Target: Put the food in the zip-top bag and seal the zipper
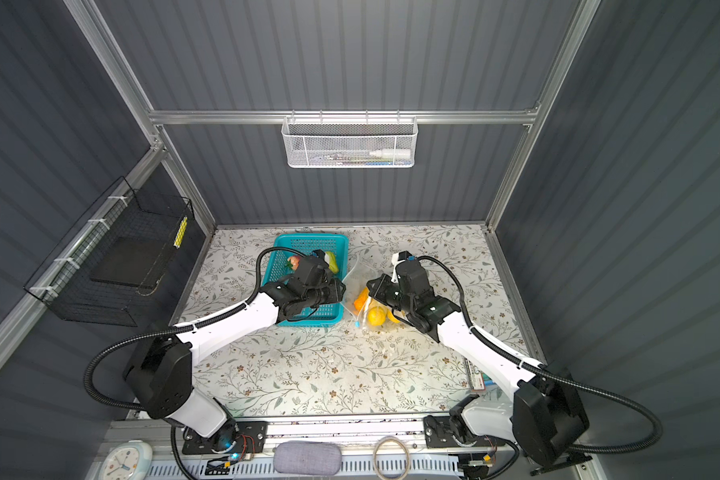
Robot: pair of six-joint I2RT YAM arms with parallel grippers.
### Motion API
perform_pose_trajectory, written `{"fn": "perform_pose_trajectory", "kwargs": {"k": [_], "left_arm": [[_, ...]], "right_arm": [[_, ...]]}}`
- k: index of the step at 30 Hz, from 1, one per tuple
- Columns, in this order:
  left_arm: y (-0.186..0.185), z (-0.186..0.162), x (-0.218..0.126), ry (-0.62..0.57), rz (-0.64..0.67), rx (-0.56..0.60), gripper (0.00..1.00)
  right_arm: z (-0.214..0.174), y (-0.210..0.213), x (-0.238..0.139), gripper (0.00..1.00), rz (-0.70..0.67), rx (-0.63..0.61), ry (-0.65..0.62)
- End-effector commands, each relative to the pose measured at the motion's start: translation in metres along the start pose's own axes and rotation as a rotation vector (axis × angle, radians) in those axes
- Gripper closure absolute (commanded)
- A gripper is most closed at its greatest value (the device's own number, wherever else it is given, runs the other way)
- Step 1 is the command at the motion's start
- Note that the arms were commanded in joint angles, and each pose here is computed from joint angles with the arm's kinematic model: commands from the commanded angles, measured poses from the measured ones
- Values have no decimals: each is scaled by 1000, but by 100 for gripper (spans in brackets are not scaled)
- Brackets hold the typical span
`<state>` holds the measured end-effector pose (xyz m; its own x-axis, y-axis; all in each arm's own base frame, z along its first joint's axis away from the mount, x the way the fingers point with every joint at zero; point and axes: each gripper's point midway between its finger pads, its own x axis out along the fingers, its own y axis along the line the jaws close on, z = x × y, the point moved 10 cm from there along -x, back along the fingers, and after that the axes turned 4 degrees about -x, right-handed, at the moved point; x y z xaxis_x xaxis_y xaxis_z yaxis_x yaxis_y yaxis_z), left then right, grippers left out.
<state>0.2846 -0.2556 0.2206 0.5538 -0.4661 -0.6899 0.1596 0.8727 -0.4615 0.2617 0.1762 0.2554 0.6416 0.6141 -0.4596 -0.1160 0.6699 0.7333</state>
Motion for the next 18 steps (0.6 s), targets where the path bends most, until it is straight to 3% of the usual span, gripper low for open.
{"fn": "perform_pose_trajectory", "kwargs": {"k": [1,5,8,12,18], "left_arm": [[-8,3,-1,11,-77,4,60],[-17,9,-6,1,-148,14,90],[-33,21,-14,-28,-247,50,100],[-60,45,-27,-55,-361,113,100],[-98,87,-67,-205,-489,221,100]], "right_arm": [[-2,-4,-1,100,-15,-8,0],[-1,-4,-2,100,-29,-34,3],[9,-4,-11,100,-72,-91,-9],[30,2,-40,100,-156,-191,-75],[53,25,-103,100,-221,-352,-256]]}}
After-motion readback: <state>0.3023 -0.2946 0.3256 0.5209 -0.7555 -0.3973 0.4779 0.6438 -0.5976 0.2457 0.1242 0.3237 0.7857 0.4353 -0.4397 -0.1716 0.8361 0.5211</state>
